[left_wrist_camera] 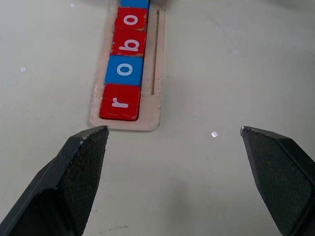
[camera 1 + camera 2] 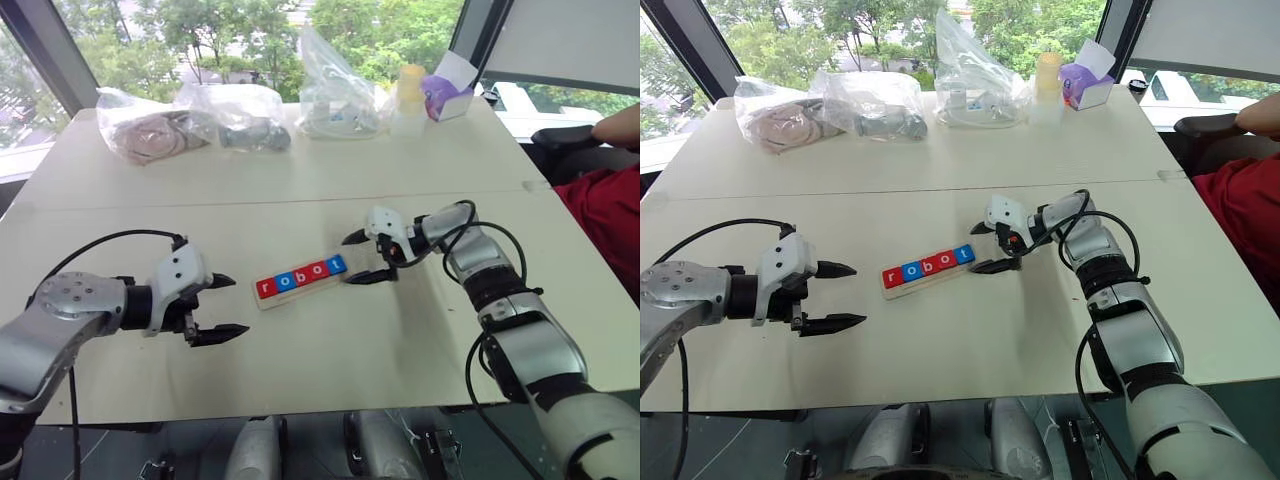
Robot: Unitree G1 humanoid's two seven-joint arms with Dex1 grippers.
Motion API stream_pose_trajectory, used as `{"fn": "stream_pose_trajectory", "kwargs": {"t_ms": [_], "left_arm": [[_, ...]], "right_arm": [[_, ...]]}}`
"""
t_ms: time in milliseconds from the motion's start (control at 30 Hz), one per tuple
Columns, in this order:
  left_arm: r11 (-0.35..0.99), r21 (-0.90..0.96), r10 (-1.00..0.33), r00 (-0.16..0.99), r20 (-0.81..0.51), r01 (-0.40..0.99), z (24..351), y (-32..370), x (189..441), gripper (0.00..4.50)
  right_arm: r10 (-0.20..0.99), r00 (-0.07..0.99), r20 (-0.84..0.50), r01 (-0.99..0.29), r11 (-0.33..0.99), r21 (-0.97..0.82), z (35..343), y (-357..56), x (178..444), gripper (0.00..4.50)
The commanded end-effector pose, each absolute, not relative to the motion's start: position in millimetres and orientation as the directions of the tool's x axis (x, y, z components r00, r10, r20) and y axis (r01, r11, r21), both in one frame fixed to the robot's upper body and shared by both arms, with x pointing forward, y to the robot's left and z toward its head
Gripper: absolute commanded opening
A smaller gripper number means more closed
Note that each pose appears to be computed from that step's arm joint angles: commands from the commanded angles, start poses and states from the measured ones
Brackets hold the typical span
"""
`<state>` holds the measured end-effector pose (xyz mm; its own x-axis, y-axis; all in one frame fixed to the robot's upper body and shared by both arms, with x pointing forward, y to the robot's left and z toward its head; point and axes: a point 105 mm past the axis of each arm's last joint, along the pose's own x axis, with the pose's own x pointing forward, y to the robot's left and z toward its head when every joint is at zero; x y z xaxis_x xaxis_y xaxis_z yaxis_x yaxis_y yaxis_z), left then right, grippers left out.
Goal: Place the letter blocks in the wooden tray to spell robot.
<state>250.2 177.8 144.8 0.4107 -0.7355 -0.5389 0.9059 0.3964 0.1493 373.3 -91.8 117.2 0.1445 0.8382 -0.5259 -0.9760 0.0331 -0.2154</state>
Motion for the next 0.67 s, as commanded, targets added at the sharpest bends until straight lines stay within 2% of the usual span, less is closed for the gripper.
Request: {"fn": "stream_pose_trajectory", "kwargs": {"t_ms": [33,167,233,400,567,667], "left_arm": [[0.395,0.175,-0.738,0.425,-0.524,0.902,149.9,176.7,251.7,4.50],[0.424,0.165,-0.752,0.447,-0.485,0.891,157.5,177.4,252.2,4.50],[0.479,0.135,-0.748,0.484,-0.455,0.867,162.0,184.4,251.3,4.50],[0.589,0.088,-0.696,0.560,-0.450,0.803,154.1,207.5,243.2,4.50],[0.716,0.047,-0.625,0.670,-0.402,0.696,147.1,227.8,240.7,4.50],[0.731,0.022,-0.621,0.678,-0.393,0.682,139.8,226.3,237.7,4.50]], "right_arm": [[0.866,0.145,-0.479,-0.965,0.017,-0.261,133.4,-82.1,374.6,4.45],[0.878,0.185,-0.442,-0.961,0.067,-0.268,141.0,-87.7,376.0,4.45],[0.899,0.257,-0.355,-0.952,0.173,-0.252,153.4,-99.9,370.8,4.45],[0.873,0.406,-0.270,-0.911,0.363,-0.197,158.3,-123.9,337.8,4.45],[0.766,0.618,-0.178,-0.784,0.617,-0.066,148.9,-147.6,301.0,4.45],[0.708,0.680,-0.189,-0.723,0.691,-0.016,138.3,-154.2,283.3,4.45]]}}
